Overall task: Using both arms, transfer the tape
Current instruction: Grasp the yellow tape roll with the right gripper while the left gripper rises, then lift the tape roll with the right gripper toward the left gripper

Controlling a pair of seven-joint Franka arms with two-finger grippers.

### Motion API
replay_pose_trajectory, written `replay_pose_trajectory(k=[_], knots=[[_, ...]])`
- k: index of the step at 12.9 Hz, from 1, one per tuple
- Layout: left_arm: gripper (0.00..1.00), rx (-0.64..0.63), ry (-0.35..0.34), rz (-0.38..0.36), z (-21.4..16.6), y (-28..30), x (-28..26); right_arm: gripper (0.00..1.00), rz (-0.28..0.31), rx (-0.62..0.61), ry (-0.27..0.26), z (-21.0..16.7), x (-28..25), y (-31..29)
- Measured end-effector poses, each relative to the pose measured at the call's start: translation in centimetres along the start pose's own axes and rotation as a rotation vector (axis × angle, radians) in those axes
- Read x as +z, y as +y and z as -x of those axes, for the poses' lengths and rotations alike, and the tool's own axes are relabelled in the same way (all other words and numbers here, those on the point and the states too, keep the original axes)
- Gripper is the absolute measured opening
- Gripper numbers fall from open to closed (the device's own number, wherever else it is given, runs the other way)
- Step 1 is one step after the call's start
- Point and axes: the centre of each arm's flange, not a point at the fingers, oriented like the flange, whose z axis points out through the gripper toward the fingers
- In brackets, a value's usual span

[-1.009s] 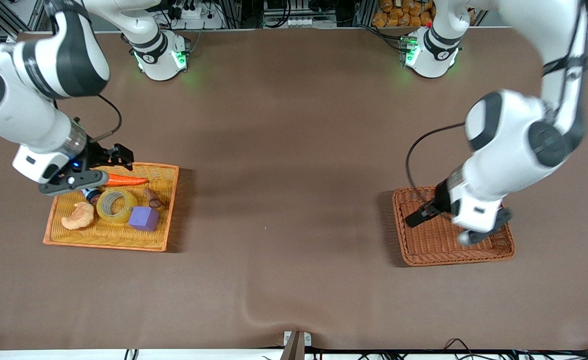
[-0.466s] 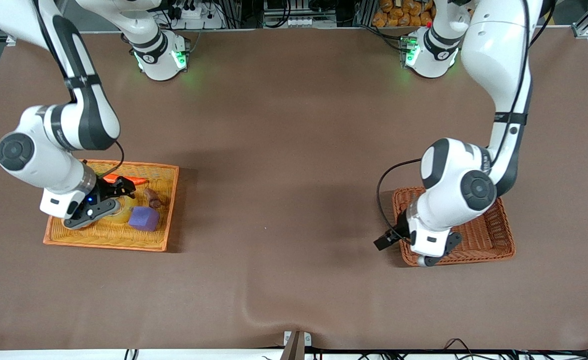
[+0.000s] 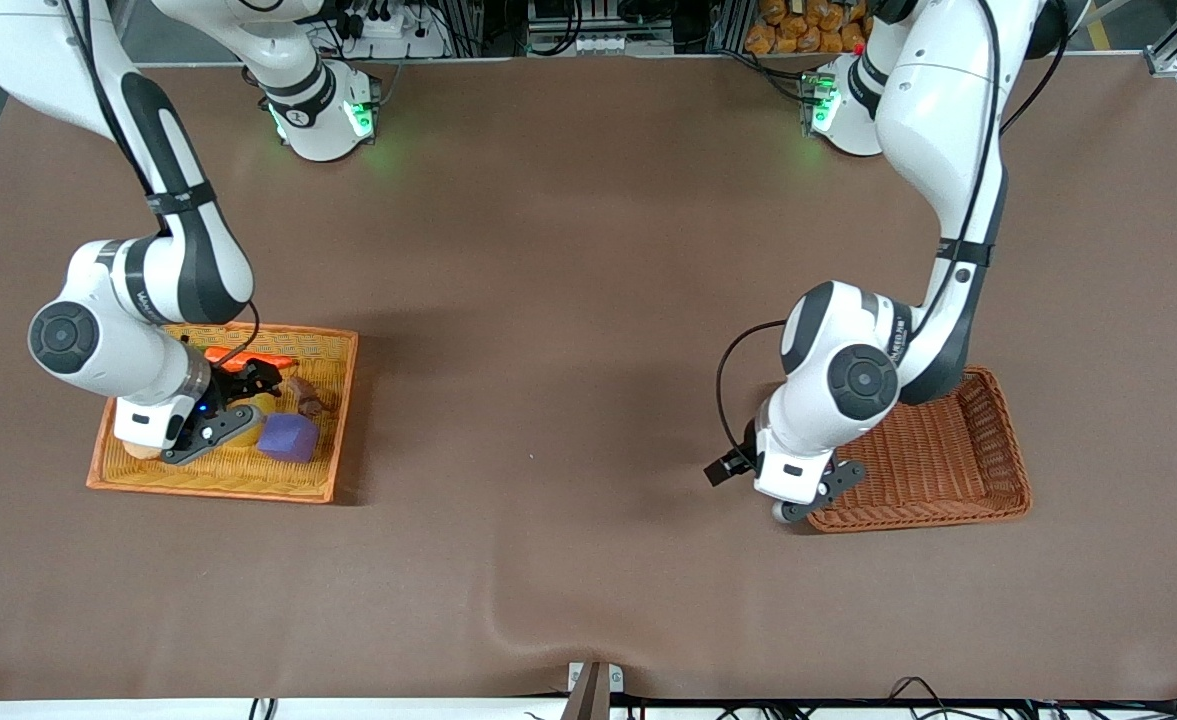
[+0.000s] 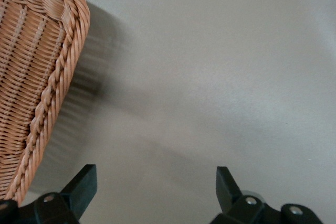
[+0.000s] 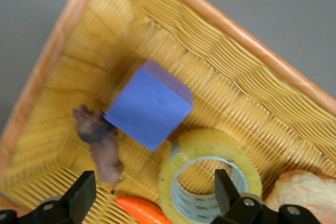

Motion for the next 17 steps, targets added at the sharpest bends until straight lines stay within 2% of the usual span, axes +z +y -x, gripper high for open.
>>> replay_pose_trajectory(k=[3,6,8,11,13,15,17], knots=[[1.00,0.092,0.014,-0.105,2.4,0.9,1.1,1.00,-0.020,0.004,-0.022,2.1,1.6,2.7],[1.00,0.167,0.009,-0.132,6.3,3.6,0.4,1.00,-0.051,-0.015,-0.060,2.7,5.1,2.6],[1.00,0.220,-0.027,-0.185,10.1,5.2,-2.6,1.00,-0.067,-0.024,-0.080,2.6,6.9,2.0],[1.00,0.272,0.000,-0.149,14.0,6.7,-11.2,1.00,-0.072,-0.039,-0.085,2.6,7.8,1.8],[1.00,0.285,0.004,-0.158,14.9,6.4,-12.8,0.84,-0.079,-0.052,-0.093,2.9,8.8,1.8],[1.00,0.311,-0.042,-0.240,16.8,6.0,-9.9,0.58,-0.083,-0.046,-0.099,3.3,9.3,2.3],[1.00,0.310,-0.066,-0.282,17.0,5.4,-7.9,0.33,-0.086,-0.050,-0.103,3.4,8.6,2.5]])
